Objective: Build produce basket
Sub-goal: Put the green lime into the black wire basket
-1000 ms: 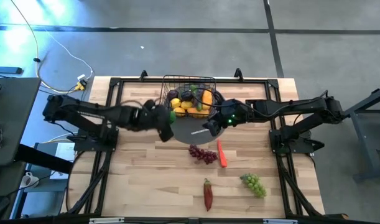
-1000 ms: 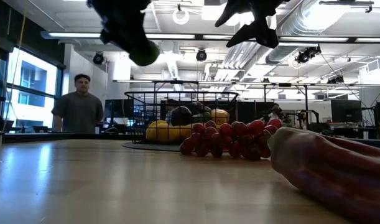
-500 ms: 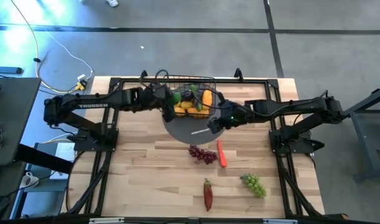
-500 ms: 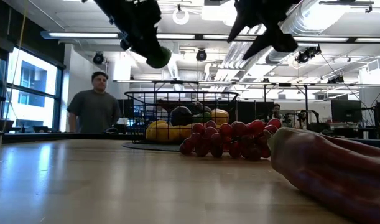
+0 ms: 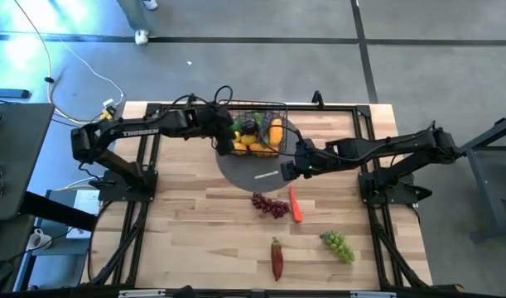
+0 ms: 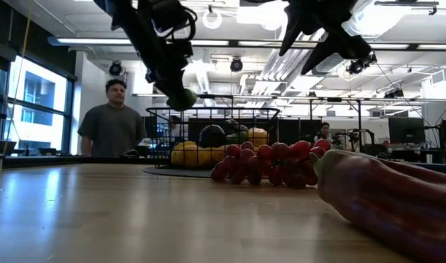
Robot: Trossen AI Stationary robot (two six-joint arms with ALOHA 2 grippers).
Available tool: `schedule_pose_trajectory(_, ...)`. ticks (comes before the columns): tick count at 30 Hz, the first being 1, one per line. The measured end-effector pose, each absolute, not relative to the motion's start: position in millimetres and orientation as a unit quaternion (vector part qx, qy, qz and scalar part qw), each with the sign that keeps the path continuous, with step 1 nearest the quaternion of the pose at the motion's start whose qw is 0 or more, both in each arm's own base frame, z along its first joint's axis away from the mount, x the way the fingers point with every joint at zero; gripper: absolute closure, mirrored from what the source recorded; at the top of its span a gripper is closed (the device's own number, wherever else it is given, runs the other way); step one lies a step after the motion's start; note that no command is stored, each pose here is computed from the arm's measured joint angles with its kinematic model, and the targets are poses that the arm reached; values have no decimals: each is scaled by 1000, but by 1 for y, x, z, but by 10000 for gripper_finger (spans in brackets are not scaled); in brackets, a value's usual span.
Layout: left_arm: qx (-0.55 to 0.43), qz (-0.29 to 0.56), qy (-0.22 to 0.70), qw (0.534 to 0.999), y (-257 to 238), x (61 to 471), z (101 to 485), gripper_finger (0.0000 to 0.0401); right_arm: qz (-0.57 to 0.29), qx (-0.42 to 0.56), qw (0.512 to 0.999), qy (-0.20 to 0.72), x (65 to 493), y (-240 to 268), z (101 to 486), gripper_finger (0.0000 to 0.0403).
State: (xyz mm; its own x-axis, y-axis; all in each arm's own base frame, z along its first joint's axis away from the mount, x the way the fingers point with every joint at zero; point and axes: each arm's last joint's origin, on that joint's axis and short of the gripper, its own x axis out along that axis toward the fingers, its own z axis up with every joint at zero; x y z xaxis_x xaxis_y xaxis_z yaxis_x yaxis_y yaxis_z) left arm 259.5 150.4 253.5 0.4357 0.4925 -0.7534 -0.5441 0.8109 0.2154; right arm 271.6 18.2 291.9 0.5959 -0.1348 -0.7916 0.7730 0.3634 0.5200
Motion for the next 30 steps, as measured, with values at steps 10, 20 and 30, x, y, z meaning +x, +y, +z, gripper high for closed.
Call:
schedule_pose_trajectory(10, 3, 292, 468, 834, 166, 261, 238, 203, -321, 485, 748, 321, 268, 35, 291, 188)
schedule_pose_trajectory(20, 19, 296, 498, 815, 168, 265, 225, 201, -321, 496, 736, 331, 264, 48, 290, 188)
schedule_pose_trajectory(30, 25, 297, 502, 812, 168, 268, 229, 150, -329, 492, 739, 322, 264, 48, 290, 188)
